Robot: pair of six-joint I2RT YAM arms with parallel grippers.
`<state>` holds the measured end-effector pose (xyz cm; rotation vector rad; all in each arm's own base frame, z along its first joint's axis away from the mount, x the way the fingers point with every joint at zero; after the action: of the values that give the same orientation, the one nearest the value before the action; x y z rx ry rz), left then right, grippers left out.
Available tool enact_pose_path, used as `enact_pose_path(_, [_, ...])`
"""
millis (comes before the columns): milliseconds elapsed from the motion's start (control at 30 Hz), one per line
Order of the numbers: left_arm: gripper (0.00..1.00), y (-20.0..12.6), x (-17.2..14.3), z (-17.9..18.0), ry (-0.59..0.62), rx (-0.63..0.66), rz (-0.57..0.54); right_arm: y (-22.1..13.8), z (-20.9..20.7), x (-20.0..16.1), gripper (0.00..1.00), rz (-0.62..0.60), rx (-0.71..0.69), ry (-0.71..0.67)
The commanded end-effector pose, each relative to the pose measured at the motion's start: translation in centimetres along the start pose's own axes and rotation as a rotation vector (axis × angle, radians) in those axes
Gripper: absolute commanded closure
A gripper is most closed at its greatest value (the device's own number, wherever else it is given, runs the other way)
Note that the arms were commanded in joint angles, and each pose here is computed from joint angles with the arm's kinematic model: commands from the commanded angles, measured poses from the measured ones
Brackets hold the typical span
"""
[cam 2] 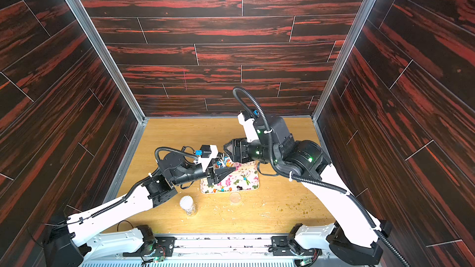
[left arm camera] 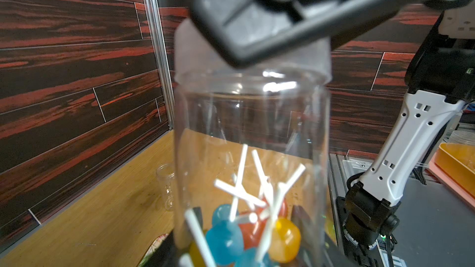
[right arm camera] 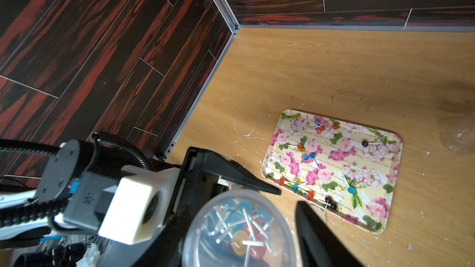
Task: Pour the candies out of the jar
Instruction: Unscrew the lid from the jar.
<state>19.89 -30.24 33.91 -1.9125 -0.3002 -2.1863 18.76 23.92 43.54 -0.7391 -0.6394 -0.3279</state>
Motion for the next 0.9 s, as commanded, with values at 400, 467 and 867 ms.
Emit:
enact_pose_path(400, [0.44, -0.4, 3.2, -0.1, -0.024, -0.037, -0.087, -1.0, 0.8, -0.4, 0.58, -0.055, 0.099, -0.236])
enact_pose_path(467, [0.44, -0.4, 3.3, -0.3, -0.036, -0.051, -0.092, -1.3, 1.1, -0.4, 0.57, -0.071, 0.127, -0.321])
enact_pose_path(867, [0.44, -0.8, 3.8, -1.2, -0.100, -0.116, -0.122, -2.2, 3.5, -1.0, 0.56, -0.060, 0.350, -0.707])
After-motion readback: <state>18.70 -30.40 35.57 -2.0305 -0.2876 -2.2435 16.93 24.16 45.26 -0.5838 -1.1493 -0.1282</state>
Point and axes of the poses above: each gripper's point midway between its finger pads, its own y axis out along the fingers, its own z axis along the line the jaws close on, x = y × z, the point moved 4 cm from there along -y, back along the fingers, and after that the axes turned 8 degrees about y, right-handed, at the moved point
